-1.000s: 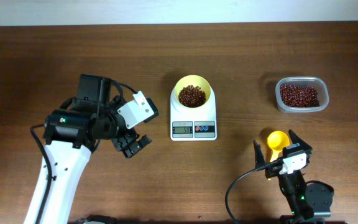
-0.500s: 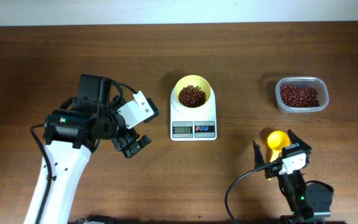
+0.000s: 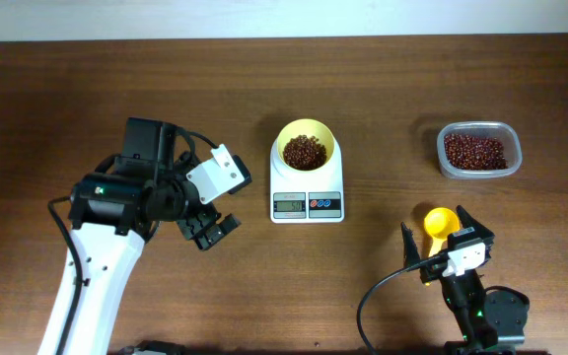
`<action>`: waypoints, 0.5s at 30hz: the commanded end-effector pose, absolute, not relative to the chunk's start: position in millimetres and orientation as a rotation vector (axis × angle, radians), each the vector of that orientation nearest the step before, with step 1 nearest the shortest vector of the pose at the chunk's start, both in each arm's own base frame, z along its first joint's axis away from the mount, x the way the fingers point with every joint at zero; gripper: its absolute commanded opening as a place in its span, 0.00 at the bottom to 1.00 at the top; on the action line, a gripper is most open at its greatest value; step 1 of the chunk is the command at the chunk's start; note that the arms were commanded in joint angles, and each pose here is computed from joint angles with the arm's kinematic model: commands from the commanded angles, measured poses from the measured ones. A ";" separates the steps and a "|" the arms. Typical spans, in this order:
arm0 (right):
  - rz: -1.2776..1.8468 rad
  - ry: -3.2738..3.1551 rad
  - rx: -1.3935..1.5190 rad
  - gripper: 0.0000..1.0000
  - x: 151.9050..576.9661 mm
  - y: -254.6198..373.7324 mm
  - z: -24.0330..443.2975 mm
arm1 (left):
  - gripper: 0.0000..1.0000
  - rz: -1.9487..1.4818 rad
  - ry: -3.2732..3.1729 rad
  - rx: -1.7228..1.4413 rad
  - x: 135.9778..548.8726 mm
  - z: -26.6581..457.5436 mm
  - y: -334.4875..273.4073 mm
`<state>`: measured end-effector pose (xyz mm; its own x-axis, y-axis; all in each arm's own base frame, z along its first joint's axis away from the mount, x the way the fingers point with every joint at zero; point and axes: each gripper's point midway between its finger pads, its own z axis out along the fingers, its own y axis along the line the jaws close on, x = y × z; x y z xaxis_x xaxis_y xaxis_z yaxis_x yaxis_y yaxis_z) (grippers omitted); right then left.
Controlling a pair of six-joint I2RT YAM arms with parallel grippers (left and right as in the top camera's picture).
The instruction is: Scoop item into bowl and weigh 50g on scale
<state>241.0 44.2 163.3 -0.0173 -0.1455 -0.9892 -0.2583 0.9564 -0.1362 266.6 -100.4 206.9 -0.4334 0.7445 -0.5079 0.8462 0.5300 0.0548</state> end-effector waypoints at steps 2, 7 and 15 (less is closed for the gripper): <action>0.088 1.601 -0.295 0.99 241.5 41.0 161.0 | 0.99 -0.270 2.259 1.305 268.0 215.6 -101.0; 0.088 1.601 -0.295 0.99 241.5 41.0 161.0 | 0.99 -0.269 2.259 1.305 268.0 215.6 -100.9; 0.088 1.601 -0.295 0.99 241.5 41.0 161.0 | 0.99 -0.339 2.236 1.303 264.7 218.6 -109.3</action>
<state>241.0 44.2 163.3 -0.0178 -0.1437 -0.9895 -0.2583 0.9567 -0.1343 271.4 -78.8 200.2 -0.4645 0.7799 -0.4194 0.8178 0.5596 0.1348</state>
